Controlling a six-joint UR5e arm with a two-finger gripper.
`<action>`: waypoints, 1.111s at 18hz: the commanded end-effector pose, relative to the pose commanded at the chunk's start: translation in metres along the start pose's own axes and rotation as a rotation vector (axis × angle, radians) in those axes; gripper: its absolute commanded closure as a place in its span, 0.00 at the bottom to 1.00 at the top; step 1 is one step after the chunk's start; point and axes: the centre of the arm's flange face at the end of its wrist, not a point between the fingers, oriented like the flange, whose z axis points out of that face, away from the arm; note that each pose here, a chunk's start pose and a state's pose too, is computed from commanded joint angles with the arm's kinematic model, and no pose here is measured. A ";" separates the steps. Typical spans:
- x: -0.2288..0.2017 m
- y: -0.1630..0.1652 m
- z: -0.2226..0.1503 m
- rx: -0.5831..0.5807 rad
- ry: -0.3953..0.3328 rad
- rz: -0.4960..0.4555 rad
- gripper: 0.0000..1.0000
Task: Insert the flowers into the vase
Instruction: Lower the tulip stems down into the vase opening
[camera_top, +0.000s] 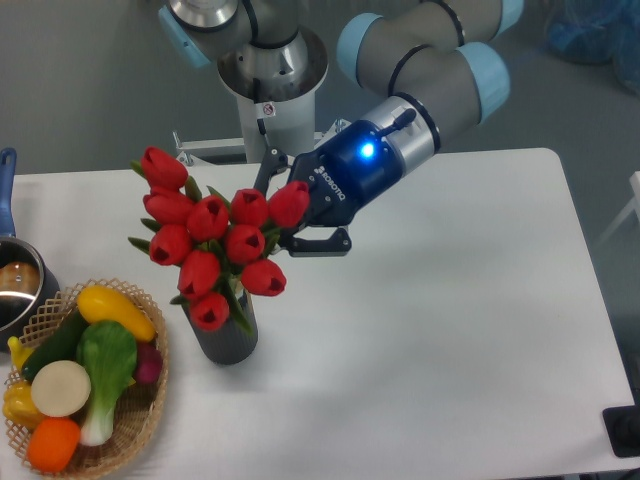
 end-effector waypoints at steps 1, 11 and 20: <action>0.001 0.002 0.002 0.006 0.007 -0.006 0.95; 0.003 0.019 0.005 0.023 0.021 -0.003 0.93; 0.008 0.058 0.008 0.009 0.019 0.034 0.92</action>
